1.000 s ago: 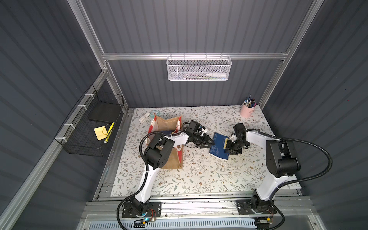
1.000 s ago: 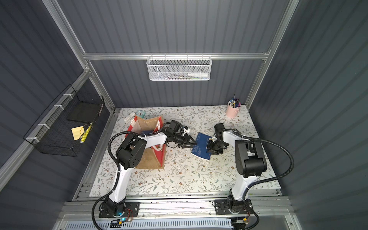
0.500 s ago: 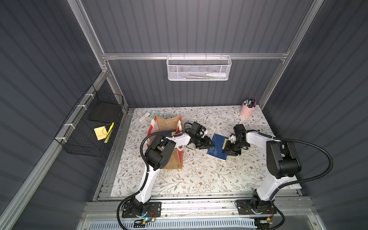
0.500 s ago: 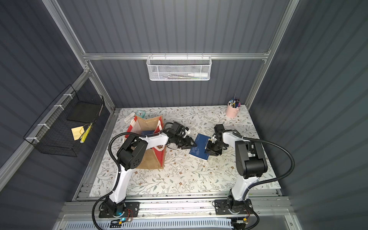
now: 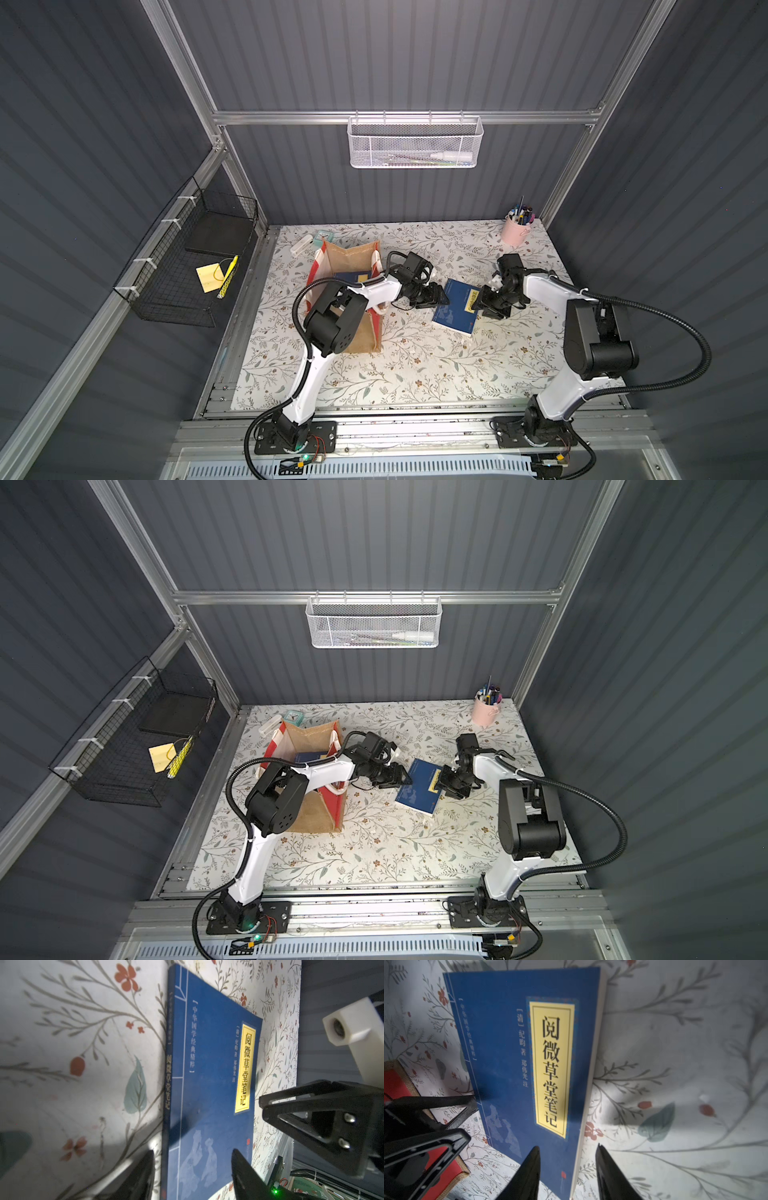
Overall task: Put the books into the canvas bag
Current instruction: Pick up the book from the center of the board.
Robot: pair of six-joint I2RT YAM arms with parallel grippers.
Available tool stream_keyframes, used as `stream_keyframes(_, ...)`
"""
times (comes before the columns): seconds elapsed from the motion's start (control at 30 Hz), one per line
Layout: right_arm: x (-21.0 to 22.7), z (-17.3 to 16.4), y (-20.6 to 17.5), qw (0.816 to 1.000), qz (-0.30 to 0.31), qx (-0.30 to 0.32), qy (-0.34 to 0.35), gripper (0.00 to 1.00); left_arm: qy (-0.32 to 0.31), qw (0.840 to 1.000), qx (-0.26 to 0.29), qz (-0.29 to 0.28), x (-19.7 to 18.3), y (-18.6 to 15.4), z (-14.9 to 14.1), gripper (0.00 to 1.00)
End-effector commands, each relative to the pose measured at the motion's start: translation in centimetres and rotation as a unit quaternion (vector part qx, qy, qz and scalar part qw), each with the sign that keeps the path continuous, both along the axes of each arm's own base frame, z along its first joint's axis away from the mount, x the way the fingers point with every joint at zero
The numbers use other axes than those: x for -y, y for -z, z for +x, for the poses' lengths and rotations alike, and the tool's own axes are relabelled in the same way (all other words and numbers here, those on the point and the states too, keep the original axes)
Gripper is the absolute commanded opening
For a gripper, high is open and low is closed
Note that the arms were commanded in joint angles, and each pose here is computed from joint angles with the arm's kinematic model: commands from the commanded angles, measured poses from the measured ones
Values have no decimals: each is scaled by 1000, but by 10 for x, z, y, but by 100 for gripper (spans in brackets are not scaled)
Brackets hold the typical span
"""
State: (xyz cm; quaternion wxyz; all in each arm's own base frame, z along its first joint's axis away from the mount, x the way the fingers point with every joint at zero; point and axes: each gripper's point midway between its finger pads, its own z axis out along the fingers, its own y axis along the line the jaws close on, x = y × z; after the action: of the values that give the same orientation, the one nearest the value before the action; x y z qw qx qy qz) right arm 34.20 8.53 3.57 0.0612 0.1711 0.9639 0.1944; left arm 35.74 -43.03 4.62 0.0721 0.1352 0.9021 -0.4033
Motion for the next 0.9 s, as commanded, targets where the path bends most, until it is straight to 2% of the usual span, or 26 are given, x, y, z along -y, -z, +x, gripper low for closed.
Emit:
stream_keyframes(0.0,-1,6,9,1000,2,-9,2,40,-3,1000,-19,17,-2,19,1,60)
stream_keyframes(0.17,-1,1,18,1000,-2,-23,2,28,7,999,-38,-2,4,21,-4,60)
stream_keyframes(0.27,-1,-1,19,1000,-1,-25,-1,21,32,996,-68,-39,15,11,-14,61)
stream_keyframes(0.4,-3,-3,19,1000,8,-26,-1,18,58,990,-81,-103,27,-17,-22,60)
stream_keyframes(0.53,-7,-1,16,999,44,-21,10,17,73,985,-70,-137,32,-45,-25,52)
stream_keyframes(0.7,-14,0,11,997,71,-13,14,16,71,985,-64,-144,31,-54,-25,43)
stream_keyframes(0.87,-18,-3,7,996,84,-10,13,16,55,991,-57,-111,26,-36,-23,40)
